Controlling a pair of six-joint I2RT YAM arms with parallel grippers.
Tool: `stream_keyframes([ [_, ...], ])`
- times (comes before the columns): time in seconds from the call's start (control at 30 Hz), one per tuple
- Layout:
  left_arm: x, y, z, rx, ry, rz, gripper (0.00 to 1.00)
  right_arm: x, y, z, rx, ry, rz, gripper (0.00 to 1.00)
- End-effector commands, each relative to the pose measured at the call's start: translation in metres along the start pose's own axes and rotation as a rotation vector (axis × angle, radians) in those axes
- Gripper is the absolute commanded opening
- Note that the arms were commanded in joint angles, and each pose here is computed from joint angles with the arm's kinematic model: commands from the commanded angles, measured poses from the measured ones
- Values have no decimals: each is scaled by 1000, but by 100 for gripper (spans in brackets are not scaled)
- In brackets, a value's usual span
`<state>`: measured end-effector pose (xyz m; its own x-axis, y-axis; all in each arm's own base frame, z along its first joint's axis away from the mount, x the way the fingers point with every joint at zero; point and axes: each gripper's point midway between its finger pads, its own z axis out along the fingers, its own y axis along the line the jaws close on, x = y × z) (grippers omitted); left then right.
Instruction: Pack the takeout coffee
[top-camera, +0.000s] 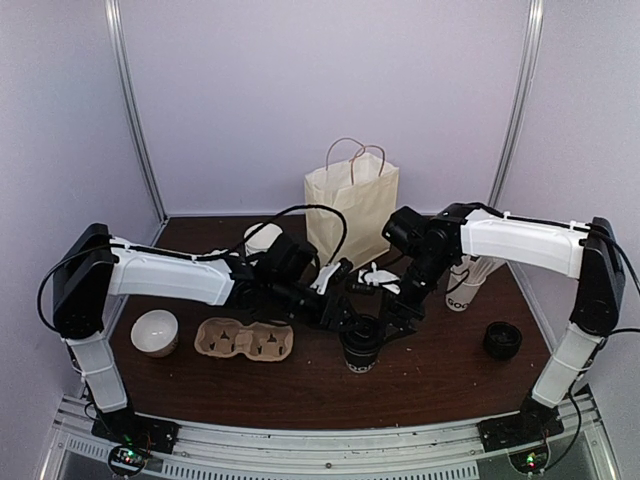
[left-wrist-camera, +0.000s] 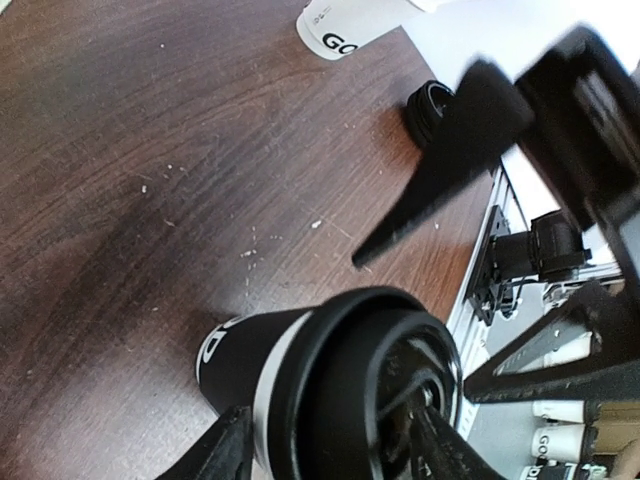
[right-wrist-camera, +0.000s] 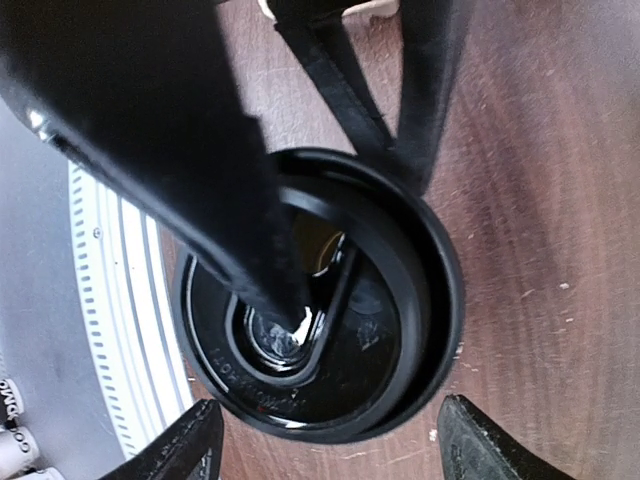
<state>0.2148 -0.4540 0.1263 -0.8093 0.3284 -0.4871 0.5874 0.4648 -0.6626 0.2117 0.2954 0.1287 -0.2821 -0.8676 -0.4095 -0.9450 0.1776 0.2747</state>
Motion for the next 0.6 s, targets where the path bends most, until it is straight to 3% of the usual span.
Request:
stream_keyframes([
  [0.0, -17, -18, -21, -32, -49, 84, 59, -3, 0, -22, 58, -7, -37, 79],
  [0.13, -14, -13, -27, -73, -43, 97, 64, 0, -1, -21, 72, 1, -36, 80],
  [0.17, -14, -14, -29, -75, -43, 106, 74, 2, -3, -21, 79, 8, -37, 81],
  [0.2, -15, -15, -33, -79, -50, 117, 94, 5, -4, -20, 88, 19, -38, 81],
  [0.23, -17, -15, -37, -94, -63, 127, 97, 8, -4, -19, 98, 32, -39, 81],
  [0.43, -23, 5, -59, -266, -87, 216, 98, 22, 2, -19, 146, 72, -68, 81],
  [0.57, -23, 20, -67, -342, -114, 190, 98, 26, -2, -13, 193, 97, -80, 81],
])
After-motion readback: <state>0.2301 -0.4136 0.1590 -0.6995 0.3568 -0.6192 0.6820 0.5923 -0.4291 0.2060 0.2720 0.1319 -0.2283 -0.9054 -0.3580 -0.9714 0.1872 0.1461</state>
